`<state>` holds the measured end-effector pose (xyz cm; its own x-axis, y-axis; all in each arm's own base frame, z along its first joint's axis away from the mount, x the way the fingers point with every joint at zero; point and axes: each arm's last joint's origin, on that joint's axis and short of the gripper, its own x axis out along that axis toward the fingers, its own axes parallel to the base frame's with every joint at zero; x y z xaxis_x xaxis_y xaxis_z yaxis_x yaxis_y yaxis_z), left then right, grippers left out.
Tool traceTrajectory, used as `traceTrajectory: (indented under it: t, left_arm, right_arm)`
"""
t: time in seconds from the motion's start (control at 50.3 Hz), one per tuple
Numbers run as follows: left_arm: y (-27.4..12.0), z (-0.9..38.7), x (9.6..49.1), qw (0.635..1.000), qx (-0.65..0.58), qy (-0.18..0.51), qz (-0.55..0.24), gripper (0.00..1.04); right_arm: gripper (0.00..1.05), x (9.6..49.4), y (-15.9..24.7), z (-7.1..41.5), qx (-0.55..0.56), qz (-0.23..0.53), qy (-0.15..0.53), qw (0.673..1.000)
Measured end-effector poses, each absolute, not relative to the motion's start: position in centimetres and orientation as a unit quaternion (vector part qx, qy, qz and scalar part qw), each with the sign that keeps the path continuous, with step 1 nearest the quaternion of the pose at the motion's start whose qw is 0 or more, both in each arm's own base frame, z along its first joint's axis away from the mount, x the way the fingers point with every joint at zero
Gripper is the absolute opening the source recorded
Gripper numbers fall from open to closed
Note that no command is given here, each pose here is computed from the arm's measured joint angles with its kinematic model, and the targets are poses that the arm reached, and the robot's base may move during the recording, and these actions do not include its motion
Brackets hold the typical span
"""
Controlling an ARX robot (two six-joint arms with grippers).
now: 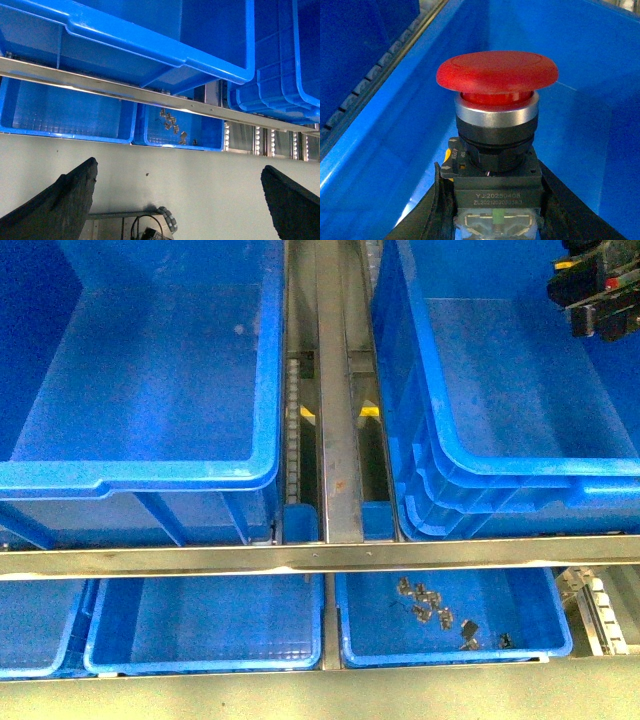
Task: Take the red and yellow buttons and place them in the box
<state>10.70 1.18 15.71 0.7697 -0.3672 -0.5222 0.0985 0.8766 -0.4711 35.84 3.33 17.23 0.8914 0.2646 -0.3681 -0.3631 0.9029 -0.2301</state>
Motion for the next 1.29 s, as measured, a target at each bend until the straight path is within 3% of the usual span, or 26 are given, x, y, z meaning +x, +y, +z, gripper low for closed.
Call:
traceTrajectory:
  t: [0.199, 0.258, 0.358, 0.457, 0.596, 0.874, 1.291]
  left_arm:
    - [1.2, 15.7, 10.7, 0.923, -0.201, 0.305, -0.122, 0.96]
    - [1.2, 15.5, 10.9, 0.965, -0.124, 0.219, -0.075, 0.95]
    - [1.2, 15.3, 10.3, 0.994, -0.048, 0.092, -0.02, 0.96]
    - [1.0, 17.2, 9.7, 1.0, -0.015, -0.007, 0.016, 0.82]
    - [0.1, 16.9, 9.7, 1.0, -0.009, 0.0, -0.003, 0.61]
    - [0.0, 16.9, 9.7, 1.0, -0.006, -0.001, 0.002, 0.02]
    - [0.0, 16.9, 9.7, 1.0, -0.005, -0.001, 0.001, 0.03]
  right_arm:
    - [0.34, 39.1, 3.1, 17.7, -0.15, 0.159, 0.161, 0.962]
    - [0.34, 39.7, 3.0, 17.8, -0.151, 0.159, 0.161, 0.962]
    - [0.34, 40.7, 2.9, 17.7, -0.149, 0.16, 0.164, 0.962]
    - [0.34, 41.5, 2.7, 17.4, -0.149, 0.159, 0.17, 0.961]
    - [0.34, 42.6, 2.6, 16.7, -0.146, 0.16, 0.179, 0.96]
    - [0.34, 47.7, 1.1, 11.8, -0.135, 0.14, 0.262, 0.945]
    - [0.34, 55.2, -0.3, 8.2, -0.118, 0.075, 0.333, 0.933]
